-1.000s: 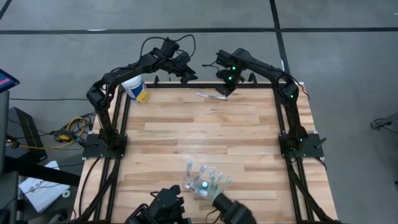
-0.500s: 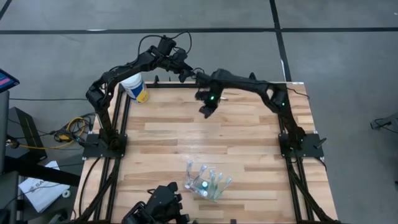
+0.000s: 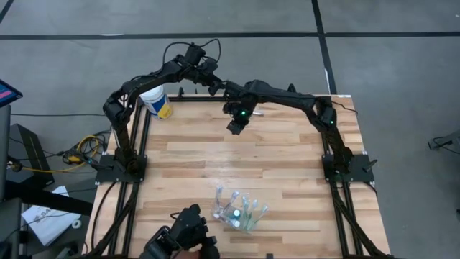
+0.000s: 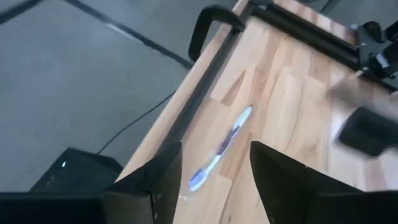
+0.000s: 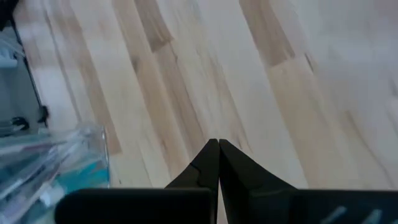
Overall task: Pick & Place toothbrushing station
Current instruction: Put the purple toothbrush in the transparent organizer
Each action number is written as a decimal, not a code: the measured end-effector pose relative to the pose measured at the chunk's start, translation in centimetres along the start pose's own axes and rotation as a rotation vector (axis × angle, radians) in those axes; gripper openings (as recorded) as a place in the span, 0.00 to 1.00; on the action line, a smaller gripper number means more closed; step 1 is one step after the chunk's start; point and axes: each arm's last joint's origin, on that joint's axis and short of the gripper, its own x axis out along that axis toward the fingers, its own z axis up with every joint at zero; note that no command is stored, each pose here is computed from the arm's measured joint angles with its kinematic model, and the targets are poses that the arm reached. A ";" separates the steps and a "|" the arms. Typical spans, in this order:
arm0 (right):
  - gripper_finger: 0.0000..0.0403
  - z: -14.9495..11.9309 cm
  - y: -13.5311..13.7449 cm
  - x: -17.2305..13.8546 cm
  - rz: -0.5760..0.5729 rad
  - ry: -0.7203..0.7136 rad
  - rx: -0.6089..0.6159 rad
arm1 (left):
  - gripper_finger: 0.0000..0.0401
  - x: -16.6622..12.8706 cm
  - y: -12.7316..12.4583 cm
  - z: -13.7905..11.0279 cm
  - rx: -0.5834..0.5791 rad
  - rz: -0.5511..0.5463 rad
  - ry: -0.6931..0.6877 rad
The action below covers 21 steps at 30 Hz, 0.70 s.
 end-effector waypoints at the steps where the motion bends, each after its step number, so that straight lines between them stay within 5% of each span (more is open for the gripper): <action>1: 0.00 -0.2 0.2 -0.5 0.001 0.005 -0.008 | 0.44 0.2 0.3 -0.2 -0.007 0.012 0.009; 14: 0.00 -1.1 -5.2 -5.5 -0.011 -0.044 0.074 | 0.31 0.1 2.0 -0.8 -0.043 0.038 0.029; 21: 0.00 -2.9 -5.0 -12.4 0.003 -0.213 0.069 | 0.06 5.2 -0.4 -2.3 -0.015 -0.001 0.091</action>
